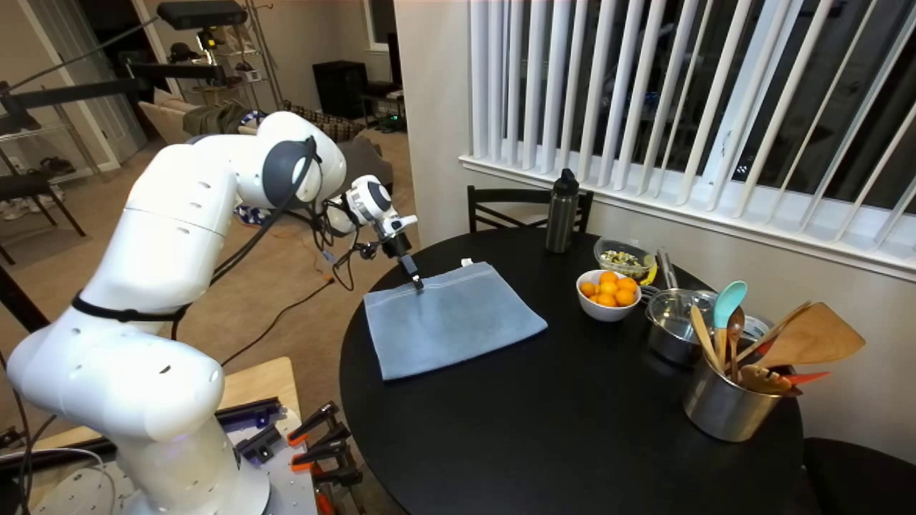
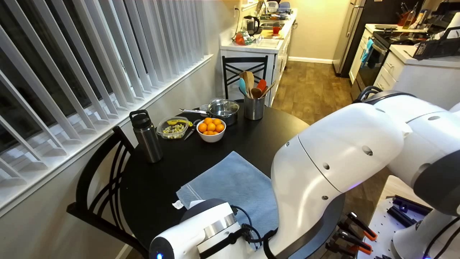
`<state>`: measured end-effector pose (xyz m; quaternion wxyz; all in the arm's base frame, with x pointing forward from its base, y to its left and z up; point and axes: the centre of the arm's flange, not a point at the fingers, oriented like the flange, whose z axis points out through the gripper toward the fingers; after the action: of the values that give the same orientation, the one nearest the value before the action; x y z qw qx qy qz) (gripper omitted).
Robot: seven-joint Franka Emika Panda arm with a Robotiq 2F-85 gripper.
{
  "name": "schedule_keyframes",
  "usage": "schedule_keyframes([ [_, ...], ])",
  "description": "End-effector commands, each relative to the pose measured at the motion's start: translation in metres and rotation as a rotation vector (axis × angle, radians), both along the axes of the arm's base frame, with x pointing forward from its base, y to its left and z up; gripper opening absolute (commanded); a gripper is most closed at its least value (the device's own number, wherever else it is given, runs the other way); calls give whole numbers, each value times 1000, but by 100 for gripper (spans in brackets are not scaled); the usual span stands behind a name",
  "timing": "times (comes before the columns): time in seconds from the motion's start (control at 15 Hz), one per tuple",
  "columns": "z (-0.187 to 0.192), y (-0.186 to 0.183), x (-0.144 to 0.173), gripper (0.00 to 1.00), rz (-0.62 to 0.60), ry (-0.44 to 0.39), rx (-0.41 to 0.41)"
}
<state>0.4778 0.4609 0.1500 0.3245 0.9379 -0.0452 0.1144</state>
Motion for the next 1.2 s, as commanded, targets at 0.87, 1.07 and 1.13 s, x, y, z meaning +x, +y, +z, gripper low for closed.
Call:
schedule_keyframes([
  [0.87, 39, 26, -22, 100, -7, -33, -199],
  [1.07, 38, 25, -22, 100, -11, -26, -198],
  [1.13, 37, 25, -21, 100, -8, -26, -191],
])
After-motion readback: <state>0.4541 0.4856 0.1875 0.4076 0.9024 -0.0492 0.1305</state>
